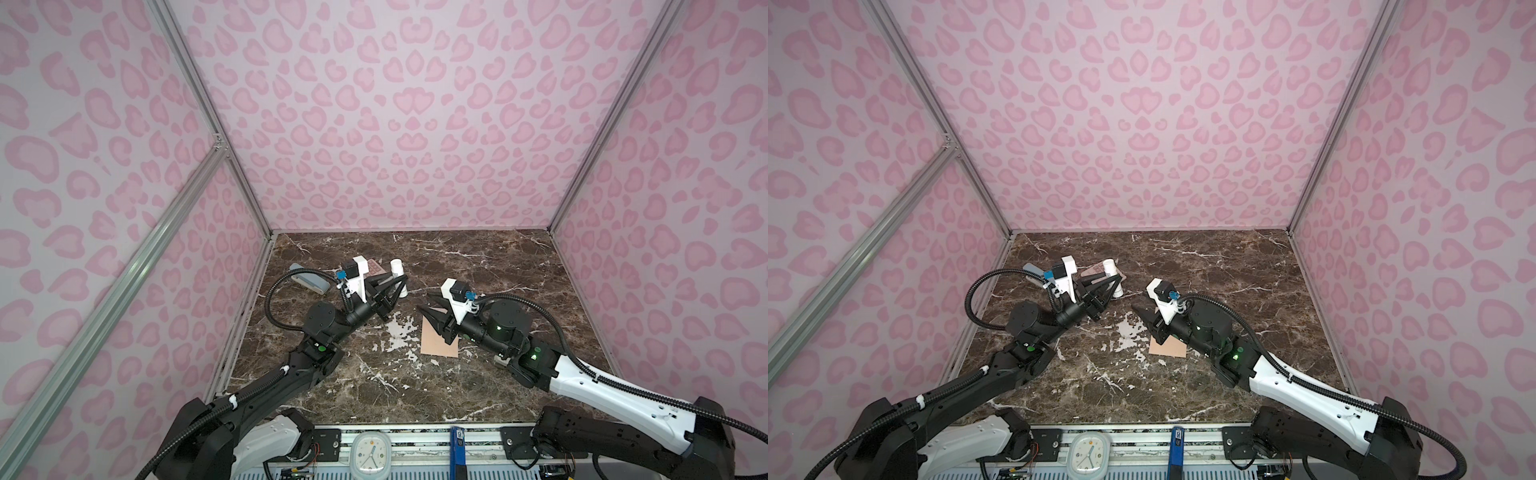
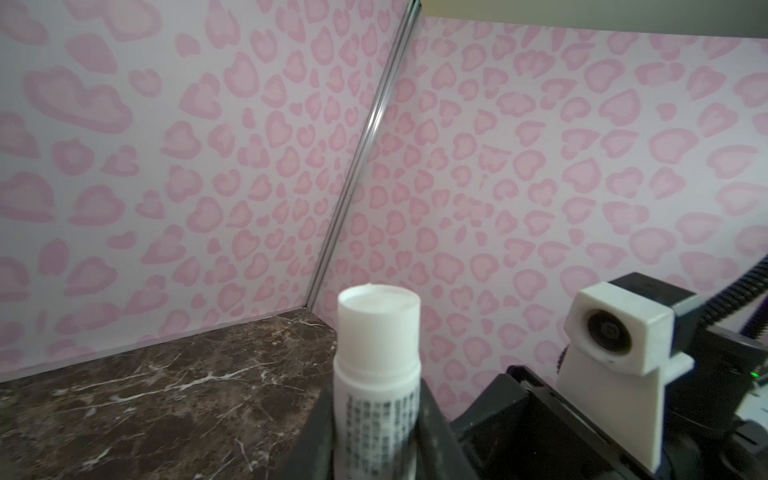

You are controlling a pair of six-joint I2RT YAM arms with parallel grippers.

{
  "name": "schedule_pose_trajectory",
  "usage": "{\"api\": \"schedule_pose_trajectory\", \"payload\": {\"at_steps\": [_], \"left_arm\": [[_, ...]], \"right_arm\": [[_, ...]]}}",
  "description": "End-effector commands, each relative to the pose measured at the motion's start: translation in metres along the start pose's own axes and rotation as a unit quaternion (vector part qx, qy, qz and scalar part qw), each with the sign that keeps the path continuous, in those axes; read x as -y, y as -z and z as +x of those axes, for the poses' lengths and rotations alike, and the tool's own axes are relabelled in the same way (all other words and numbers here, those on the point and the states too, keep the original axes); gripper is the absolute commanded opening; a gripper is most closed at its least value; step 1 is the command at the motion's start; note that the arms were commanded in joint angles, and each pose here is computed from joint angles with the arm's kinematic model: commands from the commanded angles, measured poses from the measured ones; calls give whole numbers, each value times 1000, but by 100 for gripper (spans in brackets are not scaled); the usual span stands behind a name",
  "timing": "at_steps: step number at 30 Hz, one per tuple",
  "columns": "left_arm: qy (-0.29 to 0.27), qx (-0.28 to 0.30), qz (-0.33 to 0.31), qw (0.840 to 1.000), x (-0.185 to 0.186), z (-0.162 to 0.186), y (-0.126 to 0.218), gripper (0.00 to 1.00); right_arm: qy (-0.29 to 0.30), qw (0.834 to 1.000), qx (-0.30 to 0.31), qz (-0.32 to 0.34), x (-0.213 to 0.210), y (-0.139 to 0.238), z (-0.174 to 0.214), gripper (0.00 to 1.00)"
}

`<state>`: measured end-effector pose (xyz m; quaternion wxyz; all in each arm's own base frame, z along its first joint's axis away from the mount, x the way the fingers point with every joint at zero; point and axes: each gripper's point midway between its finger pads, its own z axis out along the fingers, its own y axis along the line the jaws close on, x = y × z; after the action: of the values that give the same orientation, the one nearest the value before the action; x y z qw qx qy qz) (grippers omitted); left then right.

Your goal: Place the letter into the envelope and seal it

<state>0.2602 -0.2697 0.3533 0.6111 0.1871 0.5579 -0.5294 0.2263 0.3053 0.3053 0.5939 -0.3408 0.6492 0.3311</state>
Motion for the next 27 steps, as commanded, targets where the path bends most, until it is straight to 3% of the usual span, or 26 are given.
{"api": "schedule_pose_trajectory", "payload": {"at_steps": [1,12,21,27], "left_arm": [[10,21,107,994,38,-19,-4,4],[31,9,154,988,48,-14,-11,4],[34,3,157,987,47,-8,-12,4],[35,4,156,987,46,-6,-13,4]], "right_arm": [[-23,996,35,-84,-26,1,-15,45],[-69,990,72,-102,-11,-2,-31,46],[-69,988,60,-126,-18,-9,-33,36],[-61,989,57,-119,-17,-13,-32,22]]}}
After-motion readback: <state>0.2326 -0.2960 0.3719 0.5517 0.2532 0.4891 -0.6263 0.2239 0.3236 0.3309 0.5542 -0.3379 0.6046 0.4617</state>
